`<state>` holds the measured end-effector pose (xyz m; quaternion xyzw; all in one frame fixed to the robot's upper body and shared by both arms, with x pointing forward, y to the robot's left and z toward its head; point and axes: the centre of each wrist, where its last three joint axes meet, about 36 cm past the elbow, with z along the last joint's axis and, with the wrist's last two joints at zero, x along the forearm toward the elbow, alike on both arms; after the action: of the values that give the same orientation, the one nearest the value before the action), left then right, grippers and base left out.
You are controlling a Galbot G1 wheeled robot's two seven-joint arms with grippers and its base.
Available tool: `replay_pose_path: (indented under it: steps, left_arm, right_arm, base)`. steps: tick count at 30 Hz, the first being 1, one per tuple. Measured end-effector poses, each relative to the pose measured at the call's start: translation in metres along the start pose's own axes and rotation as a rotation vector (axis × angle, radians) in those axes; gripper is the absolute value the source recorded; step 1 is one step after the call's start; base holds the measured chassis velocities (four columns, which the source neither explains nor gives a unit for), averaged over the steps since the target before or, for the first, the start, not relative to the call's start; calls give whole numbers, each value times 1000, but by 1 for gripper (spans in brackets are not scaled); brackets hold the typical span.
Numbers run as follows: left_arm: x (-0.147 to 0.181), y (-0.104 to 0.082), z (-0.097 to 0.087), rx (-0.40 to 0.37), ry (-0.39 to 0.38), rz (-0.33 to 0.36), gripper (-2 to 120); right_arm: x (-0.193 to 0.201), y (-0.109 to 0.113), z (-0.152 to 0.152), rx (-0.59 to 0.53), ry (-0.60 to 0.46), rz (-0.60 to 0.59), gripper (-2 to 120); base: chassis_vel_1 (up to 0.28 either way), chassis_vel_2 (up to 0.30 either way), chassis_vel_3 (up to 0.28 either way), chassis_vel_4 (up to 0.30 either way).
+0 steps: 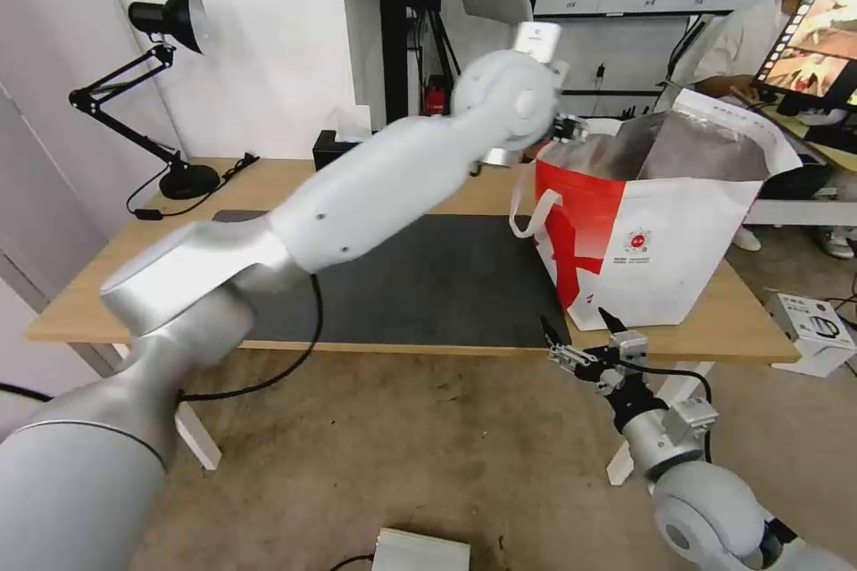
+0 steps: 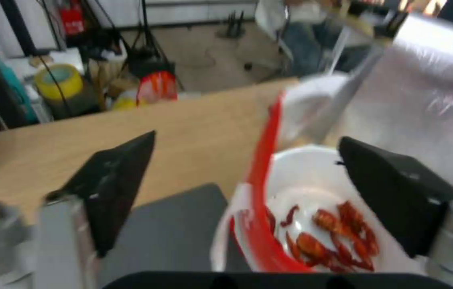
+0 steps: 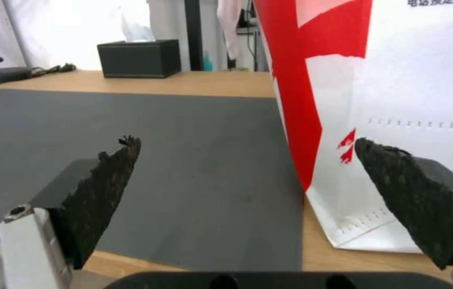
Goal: Pick up the trash from the table and place it into the takeout bag.
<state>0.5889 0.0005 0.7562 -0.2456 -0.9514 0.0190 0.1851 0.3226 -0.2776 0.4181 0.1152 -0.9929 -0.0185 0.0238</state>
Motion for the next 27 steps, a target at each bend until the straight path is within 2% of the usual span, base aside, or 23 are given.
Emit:
replay_pose_path:
  steps: [1,2,3,5,6,7,8,9,10,11,12,14,15,18,19,21,22,23,26,27]
  left_arm:
    - [0,0,0,0,0,0,96]
    - [17,21,4,18,-41,6,99]
    - [17,21,4,18,-41,6,99]
    - [37,47,12,28,-68,-3,100]
    - [55,70,20,35,-85,-14,100]
    - [55,70,20,35,-85,-14,100]
    - [68,85,28,39,-94,-21,100]
    - [79,101,38,39,-101,-34,100]
    - [94,123,56,39,-107,-57,100]
    - [94,123,56,39,-107,-57,100]
    - [102,135,70,33,-113,-72,100]
    - [130,164,117,8,-142,-101,100]
    - [130,164,117,8,-142,-101,100]
    - [176,192,158,21,-196,-150,100]
    - [176,192,158,21,-196,-150,100]
    - [197,203,191,22,-238,-194,100]
    - [202,205,205,22,-249,-205,100]
    - [202,205,205,22,-249,-205,100]
    - [202,208,245,12,-300,-235,100]
    - [202,208,245,12,-300,-235,100]
  right_arm:
    - [0,0,0,0,0,0,100]
    - [0,0,0,0,0,0,100]
    - [0,0,0,0,0,0,100]
    - [0,0,0,0,0,0,100]
    - [0,0,0,0,0,0,100]
    - [0,0,0,0,0,0,100]
    - [0,0,0,0,0,0,100]
    - [0,0,0,0,0,0,100]
    - [0,0,0,0,0,0,100]
    - [0,0,0,0,0,0,100]
    - [0,0,0,0,0,0,100]
    - [0,0,0,0,0,0,100]
    - [0,0,0,0,0,0,100]
    - [0,0,0,0,0,0,100]
    - [0,0,0,0,0,0,100]
    - [0,0,0,0,0,0,100]
    - [0,0,0,0,0,0,100]
    - [0,0,0,0,0,0,100]
    - [0,0,0,0,0,0,100]
    - [0,0,0,0,0,0,100]
  base:
    - [0,0,0,0]
    - [0,0,0,0]
    - [0,0,0,0]
    - [0,0,0,0]
    - [0,0,0,0]
    - [0,0,0,0]
    - [0,0,0,0]
    - [0,0,0,0]
    - [0,0,0,0]
    - [0,0,0,0]
    - [0,0,0,0]
    - [0,0,0,0]
    - [0,0,0,0]
    - [0,0,0,0]
    - [0,0,0,0]
    - [0,0,0,0]
    - [0,0,0,0]
    - [0,0,0,0]
    - [0,0,0,0]
    - [0,0,0,0]
